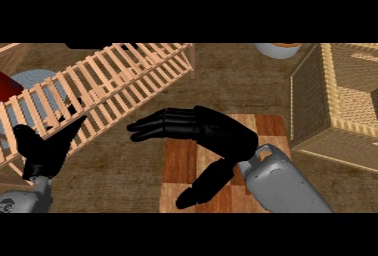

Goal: Pick the lemon from the cutting board and place it in the basket

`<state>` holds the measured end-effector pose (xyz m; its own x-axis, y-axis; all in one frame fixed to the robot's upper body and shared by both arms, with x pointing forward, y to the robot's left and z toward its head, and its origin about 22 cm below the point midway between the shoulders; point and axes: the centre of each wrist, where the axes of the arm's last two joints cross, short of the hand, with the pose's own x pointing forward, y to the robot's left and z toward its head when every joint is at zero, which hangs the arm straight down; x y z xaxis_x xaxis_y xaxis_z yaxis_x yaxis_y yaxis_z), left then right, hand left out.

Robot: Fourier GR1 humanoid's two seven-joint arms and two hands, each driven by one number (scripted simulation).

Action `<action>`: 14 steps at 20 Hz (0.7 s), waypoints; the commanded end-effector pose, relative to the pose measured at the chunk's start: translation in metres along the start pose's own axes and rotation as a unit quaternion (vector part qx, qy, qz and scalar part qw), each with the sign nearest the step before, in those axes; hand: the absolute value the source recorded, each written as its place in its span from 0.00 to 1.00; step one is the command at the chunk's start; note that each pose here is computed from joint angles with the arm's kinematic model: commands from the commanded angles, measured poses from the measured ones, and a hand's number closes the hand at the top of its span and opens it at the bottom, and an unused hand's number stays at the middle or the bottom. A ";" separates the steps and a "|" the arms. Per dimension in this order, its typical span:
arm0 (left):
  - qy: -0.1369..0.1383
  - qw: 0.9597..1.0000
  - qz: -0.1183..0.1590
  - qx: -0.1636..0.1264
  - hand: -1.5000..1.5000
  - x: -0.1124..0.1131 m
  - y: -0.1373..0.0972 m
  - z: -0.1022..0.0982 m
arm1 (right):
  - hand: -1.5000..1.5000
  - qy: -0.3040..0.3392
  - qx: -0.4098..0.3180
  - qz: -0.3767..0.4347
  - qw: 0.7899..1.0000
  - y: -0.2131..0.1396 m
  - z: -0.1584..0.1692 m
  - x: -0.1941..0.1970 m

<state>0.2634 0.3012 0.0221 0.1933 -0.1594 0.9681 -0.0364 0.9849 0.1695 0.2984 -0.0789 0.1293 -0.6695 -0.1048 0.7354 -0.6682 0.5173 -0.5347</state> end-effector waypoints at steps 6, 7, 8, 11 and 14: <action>-0.001 1.000 0.002 0.023 0.50 0.007 0.009 -0.006 | 0.00 0.181 0.063 0.253 0.948 -0.056 -0.040 0.061; 0.002 1.000 -0.001 0.025 0.50 0.005 0.014 -0.007 | 0.00 0.213 0.062 0.303 0.927 -0.077 -0.043 0.068; 0.007 1.000 -0.001 0.023 0.50 0.005 0.013 -0.005 | 0.00 0.226 0.046 0.325 0.917 -0.089 -0.049 0.080; -0.008 0.999 -0.006 0.030 0.50 0.028 0.028 -0.018 | 0.00 0.284 0.036 0.328 0.900 -0.105 -0.066 0.088; -0.005 1.000 0.005 0.025 0.50 0.004 0.020 -0.014 | 0.00 0.311 0.085 0.324 0.889 -0.125 -0.074 0.108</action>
<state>0.2601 0.3078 0.0191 0.1979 -0.1518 0.9684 -0.0538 0.9848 0.1654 0.3284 -0.0912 0.2735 -0.7014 0.6106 0.3677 -0.2830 0.2349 -0.9299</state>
